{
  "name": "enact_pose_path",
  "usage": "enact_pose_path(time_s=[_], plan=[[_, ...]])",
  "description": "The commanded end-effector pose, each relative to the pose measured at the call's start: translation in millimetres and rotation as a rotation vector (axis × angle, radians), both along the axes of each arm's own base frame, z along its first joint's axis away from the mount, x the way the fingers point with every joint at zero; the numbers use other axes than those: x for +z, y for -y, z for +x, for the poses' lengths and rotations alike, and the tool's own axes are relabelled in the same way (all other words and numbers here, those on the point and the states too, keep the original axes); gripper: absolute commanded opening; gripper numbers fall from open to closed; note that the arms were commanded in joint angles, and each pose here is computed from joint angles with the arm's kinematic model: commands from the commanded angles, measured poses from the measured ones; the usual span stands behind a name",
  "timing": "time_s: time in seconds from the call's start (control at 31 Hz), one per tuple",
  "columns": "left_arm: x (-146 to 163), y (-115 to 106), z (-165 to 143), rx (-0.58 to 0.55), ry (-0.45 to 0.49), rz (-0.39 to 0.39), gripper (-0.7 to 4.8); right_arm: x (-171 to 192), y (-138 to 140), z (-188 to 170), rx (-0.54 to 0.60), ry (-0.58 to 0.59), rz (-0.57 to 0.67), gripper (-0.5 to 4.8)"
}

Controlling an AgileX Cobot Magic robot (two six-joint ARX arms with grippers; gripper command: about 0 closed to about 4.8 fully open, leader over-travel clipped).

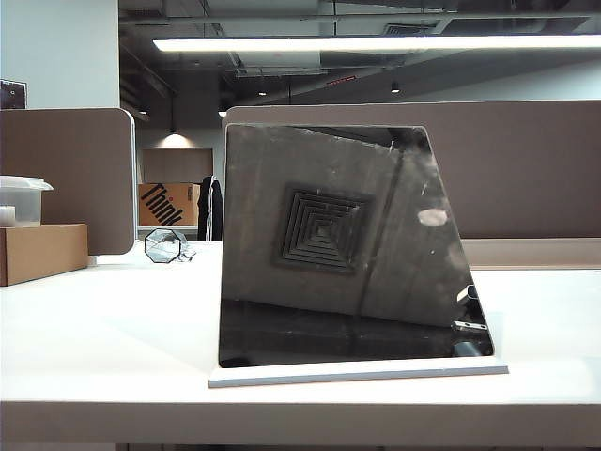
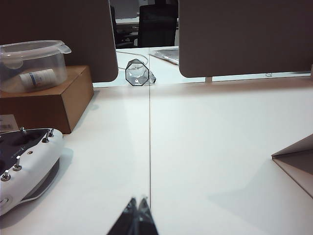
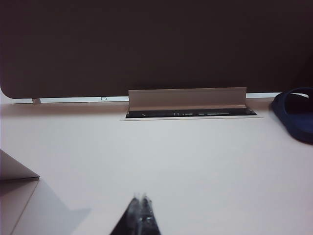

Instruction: Push the center of the mirror on the table forward to move it for a short distance.

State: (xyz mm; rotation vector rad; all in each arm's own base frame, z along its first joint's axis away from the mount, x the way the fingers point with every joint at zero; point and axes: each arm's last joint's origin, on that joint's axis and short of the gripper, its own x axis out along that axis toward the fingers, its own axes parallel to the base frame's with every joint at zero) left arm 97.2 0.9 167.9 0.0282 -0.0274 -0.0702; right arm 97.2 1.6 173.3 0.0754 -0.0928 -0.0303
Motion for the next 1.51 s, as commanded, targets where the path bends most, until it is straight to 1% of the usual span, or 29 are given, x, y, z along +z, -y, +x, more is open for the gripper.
enact_pose_path(time_s=[0.03, 0.32, 0.42, 0.52, 0.58, 0.68, 0.74, 0.77, 0.84, 0.9, 1.03, 1.13, 1.16, 1.22, 1.32, 1.42, 1.51], plan=[[1, 0, 0, -0.003, 0.008, 0.001, -0.05, 0, 0, 0, -0.003, 0.01, 0.005, -0.04], [1, 0, 0, -0.007, 0.008, 0.001, -0.05, 0, 0, 0, -0.001, 0.01, 0.007, -0.04], [0, 4, 0, -0.034, 0.008, 0.0, -0.05, 0, -1, 0, 0.041, 0.007, 0.042, -0.04], [1, 12, -1, -0.122, 0.008, 0.0, -0.05, -1, -4, 0, 0.126, 0.0, 0.118, -0.04], [1, 20, -2, -0.197, 0.008, 0.0, -0.05, 0, -6, 0, 0.216, -0.006, 0.194, -0.04], [1, 30, -4, -0.306, 0.008, -0.001, -0.05, 2, -11, -2, 0.398, -0.02, 0.34, 0.0], [1, 36, -6, -0.375, 0.008, -0.001, -0.05, 5, -13, -3, 0.491, -0.043, 0.433, -0.01], [1, 38, -7, -0.403, 0.008, -0.001, -0.05, 7, -14, -4, 0.536, -0.067, 0.507, -0.01], [1, 42, -9, -0.444, 0.008, -0.001, -0.05, 11, -15, -6, 0.595, -0.103, 0.622, -0.03], [1, 44, -10, -0.47, 0.008, -0.001, -0.05, 18, -16, -8, 0.64, -0.112, 0.664, -0.04], [1, 47, -11, -0.503, 0.008, -0.001, -0.05, 45, -17, -16, 0.695, -0.063, 0.649, -0.05], [1, 48, -12, -0.512, 0.008, -0.001, -0.05, 72, -19, -23, 0.79, -0.068, 0.616, -0.05], [1, 48, -12, -0.514, 0.008, -0.001, -0.05, 82, -19, -23, 0.816, -0.083, 0.609, -0.05], [1, 48, -12, -0.515, 0.008, -0.001, -0.05, 97, -20, -20, 0.819, -0.112, 0.603, -0.05], [1, 48, -12, -0.515, 0.008, -0.001, -0.05, 116, -21, -8, 0.807, -0.163, 0.53, -0.05], [1, 48, -12, -0.517, 0.008, -0.001, -0.05, 127, -22, 11, 0.774, -0.27, 0.478, -0.05], [1, 49, -13, -0.528, 0.008, -0.001, -0.05, 136, -28, 28, 0.806, -0.323, 0.394, -0.05]])
